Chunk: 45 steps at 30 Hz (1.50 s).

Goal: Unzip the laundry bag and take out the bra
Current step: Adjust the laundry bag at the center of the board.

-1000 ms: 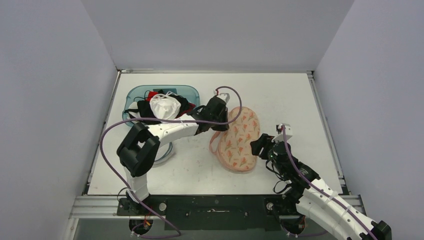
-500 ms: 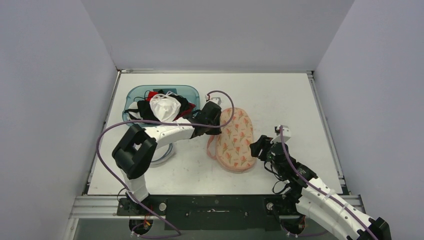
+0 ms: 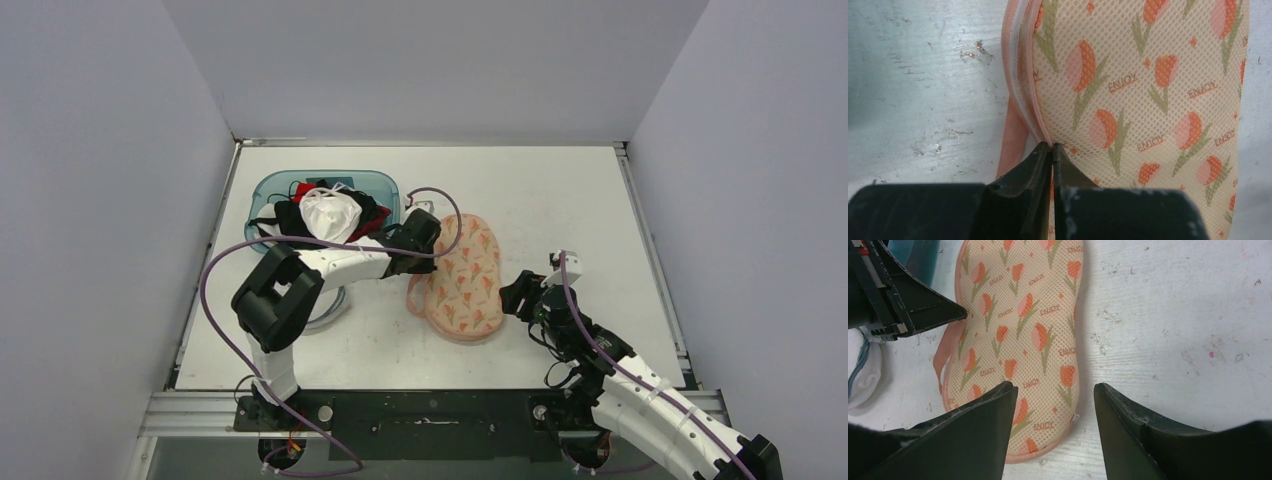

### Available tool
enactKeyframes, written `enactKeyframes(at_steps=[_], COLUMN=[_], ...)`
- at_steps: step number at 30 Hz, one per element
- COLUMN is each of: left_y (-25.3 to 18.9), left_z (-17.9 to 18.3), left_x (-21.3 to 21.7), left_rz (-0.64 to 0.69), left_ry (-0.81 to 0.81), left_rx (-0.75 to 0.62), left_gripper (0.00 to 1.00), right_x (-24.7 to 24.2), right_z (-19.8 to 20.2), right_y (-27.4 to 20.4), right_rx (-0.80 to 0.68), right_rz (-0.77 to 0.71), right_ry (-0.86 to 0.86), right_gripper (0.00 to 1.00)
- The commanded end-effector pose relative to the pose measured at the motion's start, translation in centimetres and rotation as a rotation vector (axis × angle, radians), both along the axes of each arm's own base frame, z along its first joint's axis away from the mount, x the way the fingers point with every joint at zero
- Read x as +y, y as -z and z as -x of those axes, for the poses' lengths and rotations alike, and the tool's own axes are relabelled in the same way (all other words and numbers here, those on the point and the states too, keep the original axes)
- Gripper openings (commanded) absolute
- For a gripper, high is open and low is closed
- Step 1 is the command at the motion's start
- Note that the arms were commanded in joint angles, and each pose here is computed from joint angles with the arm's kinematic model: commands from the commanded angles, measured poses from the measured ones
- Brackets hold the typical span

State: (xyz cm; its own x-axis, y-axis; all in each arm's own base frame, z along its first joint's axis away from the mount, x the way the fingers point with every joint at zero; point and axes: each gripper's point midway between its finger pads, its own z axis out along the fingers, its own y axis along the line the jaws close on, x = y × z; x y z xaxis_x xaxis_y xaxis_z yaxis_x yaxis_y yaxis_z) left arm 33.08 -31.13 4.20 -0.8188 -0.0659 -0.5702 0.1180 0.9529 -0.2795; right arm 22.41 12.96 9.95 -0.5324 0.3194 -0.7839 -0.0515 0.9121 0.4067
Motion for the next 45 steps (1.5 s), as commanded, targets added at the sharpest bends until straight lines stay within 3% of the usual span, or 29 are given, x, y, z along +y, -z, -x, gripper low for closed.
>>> enactKeyframes(at_steps=[1,4,6,10,12,15,19,24,30,38,45], left_y=[-4.3,-7.1,-9.4,-12.9,-14.0,-15.0,-11.3,-5.5,-1.7,2.1,3.5], left_z=[-0.9,-0.4,0.0,1.6,2.4,3.1,2.8,1.6,1.0,1.2,1.7], left_x=[0.1,0.1,-0.1,-2.8,-4.8,-7.4,-8.6,-6.7,-3.6,-1.3,-0.5], left_rz=[0.042,0.092,0.128,0.296,0.423,0.558,0.556,0.452,0.338,0.230,0.211], left_ry=[-0.033,-0.030,-0.027,0.079,0.155,0.253,0.265,0.139,0.011,-0.053,-0.068], left_rx=[-0.090,-0.143,-0.195,-0.231,-0.243,-0.246,-0.176,-0.099,-0.086,-0.036,-0.021], left_gripper=[0.11,0.42,0.56,0.61,0.57,0.43,0.22,0.07,0.00,0.00,0.00], right_x=[0.4,0.9,1.1,1.9,2.7,4.5,6.0,5.7,5.4,5.1,4.3], right_z=[-1.0,-1.1,-1.1,-1.0,-0.9,-0.3,0.4,0.8,1.0,0.8,0.7], right_y=[-2.2,-2.7,-2.8,-2.8,-2.8,-3.5,-4.7,-4.3,-3.1,-2.2,-1.5], right_rx=[-0.060,-0.063,-0.063,-0.062,-0.063,-0.085,-0.138,-0.149,-0.131,-0.111,-0.092], right_rz=[-0.021,-0.023,-0.023,-0.024,-0.034,-0.097,-0.200,-0.219,-0.230,-0.227,-0.191], right_ry=[0.001,-0.027,-0.039,-0.084,-0.129,-0.224,-0.290,-0.284,-0.262,-0.233,-0.198], right_gripper=[0.59,0.60,0.61,0.62,0.64,0.67,0.69,0.70,0.69,0.68,0.68])
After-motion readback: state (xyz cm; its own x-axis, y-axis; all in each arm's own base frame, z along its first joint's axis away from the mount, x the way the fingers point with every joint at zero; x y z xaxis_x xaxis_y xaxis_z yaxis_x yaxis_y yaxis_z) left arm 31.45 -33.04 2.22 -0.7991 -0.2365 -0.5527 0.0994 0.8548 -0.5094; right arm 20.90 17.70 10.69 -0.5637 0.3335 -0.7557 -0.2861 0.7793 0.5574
